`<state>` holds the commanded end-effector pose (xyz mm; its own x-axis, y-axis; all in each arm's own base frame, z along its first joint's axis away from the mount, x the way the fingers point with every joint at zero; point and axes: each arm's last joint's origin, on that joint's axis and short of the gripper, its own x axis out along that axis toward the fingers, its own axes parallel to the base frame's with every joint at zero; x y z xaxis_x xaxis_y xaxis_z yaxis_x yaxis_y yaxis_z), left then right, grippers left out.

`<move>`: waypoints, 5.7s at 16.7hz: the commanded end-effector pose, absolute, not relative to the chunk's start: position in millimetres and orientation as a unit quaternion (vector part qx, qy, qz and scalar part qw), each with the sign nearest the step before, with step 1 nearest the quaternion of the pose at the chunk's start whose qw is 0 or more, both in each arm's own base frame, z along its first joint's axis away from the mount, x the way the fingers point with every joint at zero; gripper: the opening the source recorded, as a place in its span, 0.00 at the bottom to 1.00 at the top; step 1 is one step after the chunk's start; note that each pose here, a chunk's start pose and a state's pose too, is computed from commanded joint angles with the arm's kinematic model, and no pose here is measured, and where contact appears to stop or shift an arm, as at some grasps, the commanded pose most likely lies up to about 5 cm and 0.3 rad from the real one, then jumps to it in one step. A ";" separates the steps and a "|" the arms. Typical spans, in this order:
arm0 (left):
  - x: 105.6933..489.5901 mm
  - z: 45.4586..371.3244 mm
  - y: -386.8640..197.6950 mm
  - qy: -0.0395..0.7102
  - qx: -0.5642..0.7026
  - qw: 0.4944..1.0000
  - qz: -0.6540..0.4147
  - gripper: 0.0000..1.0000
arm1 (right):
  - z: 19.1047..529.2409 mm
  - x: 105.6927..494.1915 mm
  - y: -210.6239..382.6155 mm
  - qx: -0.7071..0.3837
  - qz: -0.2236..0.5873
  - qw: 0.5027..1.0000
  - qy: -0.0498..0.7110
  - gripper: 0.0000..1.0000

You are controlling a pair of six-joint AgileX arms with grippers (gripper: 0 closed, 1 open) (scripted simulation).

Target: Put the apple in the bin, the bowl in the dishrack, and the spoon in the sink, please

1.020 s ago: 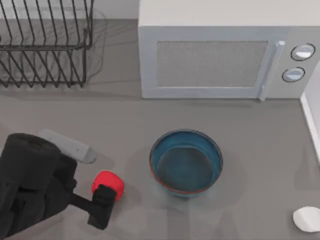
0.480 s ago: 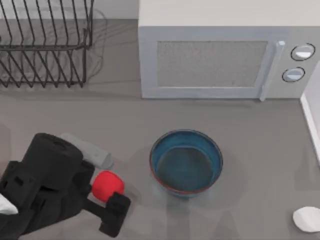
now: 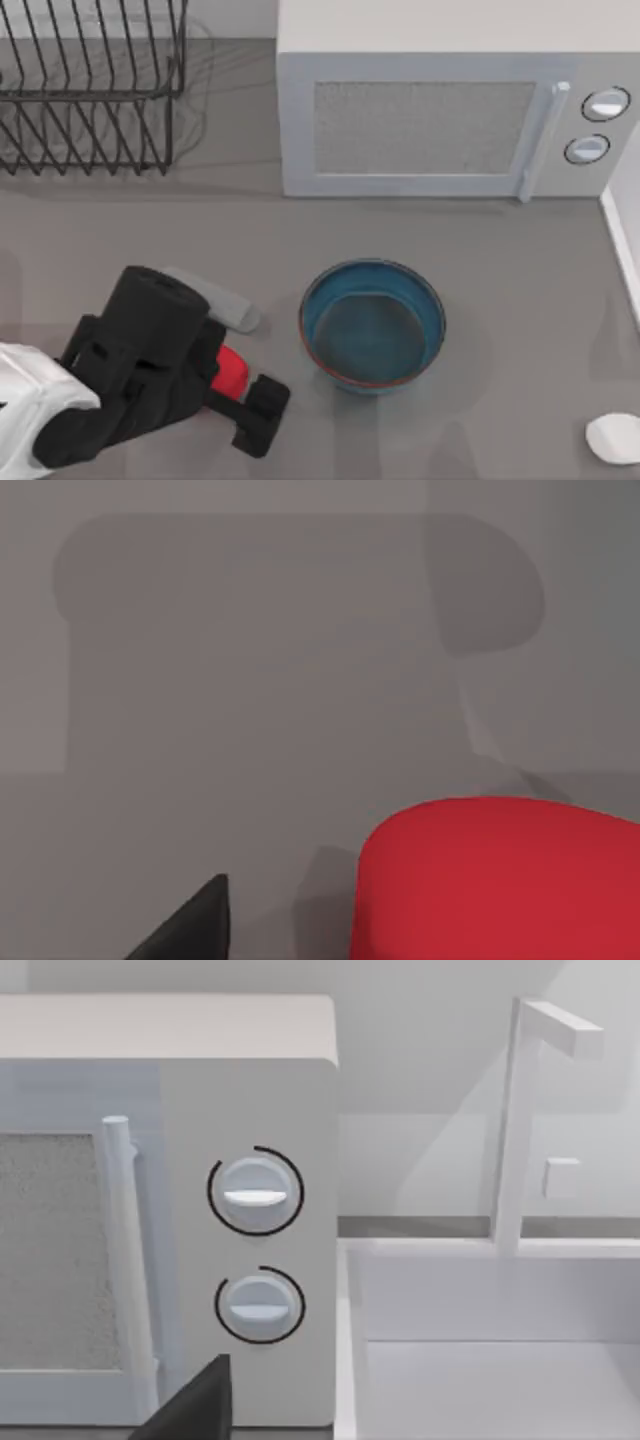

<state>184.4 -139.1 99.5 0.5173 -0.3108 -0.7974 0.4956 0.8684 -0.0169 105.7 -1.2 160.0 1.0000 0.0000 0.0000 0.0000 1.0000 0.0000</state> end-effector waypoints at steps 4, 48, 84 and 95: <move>191.9 82.9 -142.3 0.433 0.107 0.864 -0.233 1.00 | 160.0 105.7 -1.2 0.000 0.000 1.000 0.000 1.00; 192.3 184.8 -142.1 0.429 0.110 0.866 -0.231 0.00 | 160.0 105.7 -1.2 0.000 0.000 1.000 0.000 1.00; 236.0 270.3 110.2 0.476 0.508 0.504 -0.512 0.00 | 160.0 105.7 -1.2 0.000 0.000 1.000 0.000 1.00; 236.1 198.7 115.1 0.484 0.505 0.498 -0.513 0.00 | 160.0 105.7 -1.2 0.000 0.000 1.000 0.000 1.00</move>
<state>236.1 115.1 198.7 0.0047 -0.0224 -0.9997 0.9993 -0.0361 0.0055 105.7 -1.2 160.0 1.0000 0.0000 0.0000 0.0000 1.0000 0.0000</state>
